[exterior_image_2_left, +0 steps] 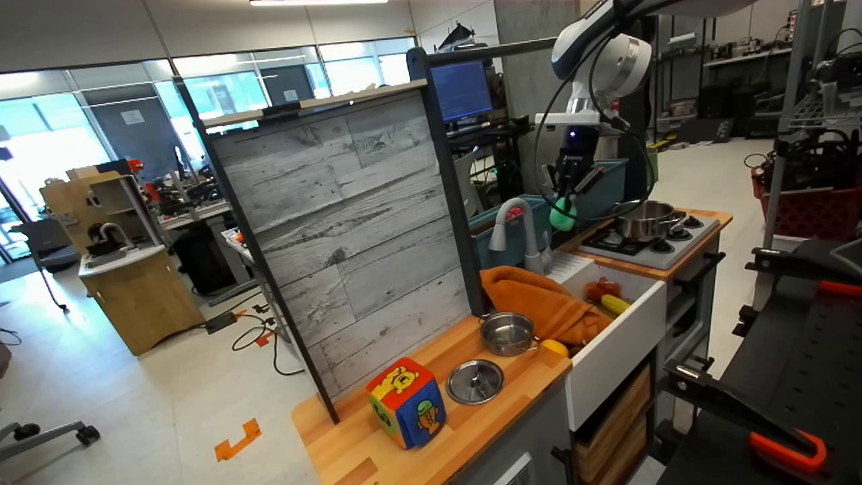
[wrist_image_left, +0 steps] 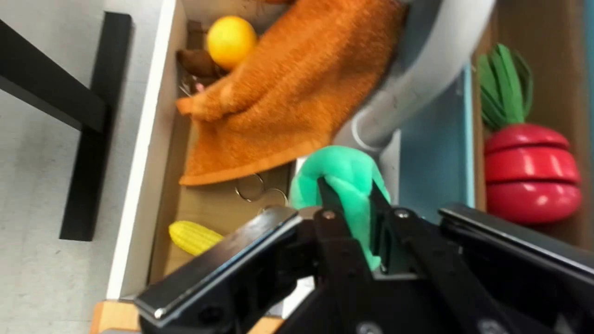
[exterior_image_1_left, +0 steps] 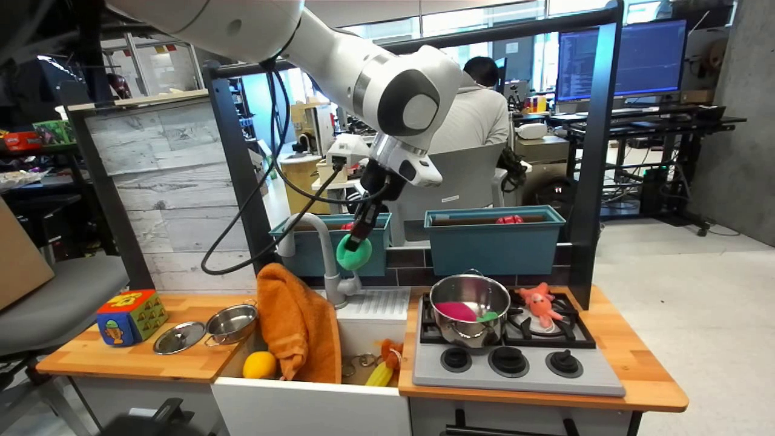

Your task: Put the green object inside the sink

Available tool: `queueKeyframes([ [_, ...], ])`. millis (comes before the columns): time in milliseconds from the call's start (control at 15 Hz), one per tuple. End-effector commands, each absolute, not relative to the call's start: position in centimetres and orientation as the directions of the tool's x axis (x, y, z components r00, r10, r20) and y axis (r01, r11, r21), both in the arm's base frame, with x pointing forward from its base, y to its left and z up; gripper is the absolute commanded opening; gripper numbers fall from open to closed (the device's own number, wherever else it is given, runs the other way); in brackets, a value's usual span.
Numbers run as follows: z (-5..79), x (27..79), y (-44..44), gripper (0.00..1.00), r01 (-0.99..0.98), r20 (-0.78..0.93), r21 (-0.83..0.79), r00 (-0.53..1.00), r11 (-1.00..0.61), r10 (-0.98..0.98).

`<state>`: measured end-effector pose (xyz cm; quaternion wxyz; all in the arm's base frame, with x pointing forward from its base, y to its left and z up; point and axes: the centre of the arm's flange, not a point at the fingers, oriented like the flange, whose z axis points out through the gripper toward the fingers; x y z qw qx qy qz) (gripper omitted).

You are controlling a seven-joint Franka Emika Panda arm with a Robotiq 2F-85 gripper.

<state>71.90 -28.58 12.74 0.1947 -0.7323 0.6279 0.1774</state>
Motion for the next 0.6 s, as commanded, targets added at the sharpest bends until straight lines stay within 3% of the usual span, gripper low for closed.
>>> queueKeyframes([
  [0, 13.2, 70.9, -26.7, 0.04, -0.968, -0.571, 0.077, 0.155, -0.241, -0.806],
  [200, 13.2, 70.2, -26.5, 0.04, -0.963, -0.514, 0.182, 0.08, -0.2, -0.854],
  [533, 14.4, 70.1, -27.6, 0.04, -0.968, -0.359, 0.226, 0.024, -0.112, -0.933],
])
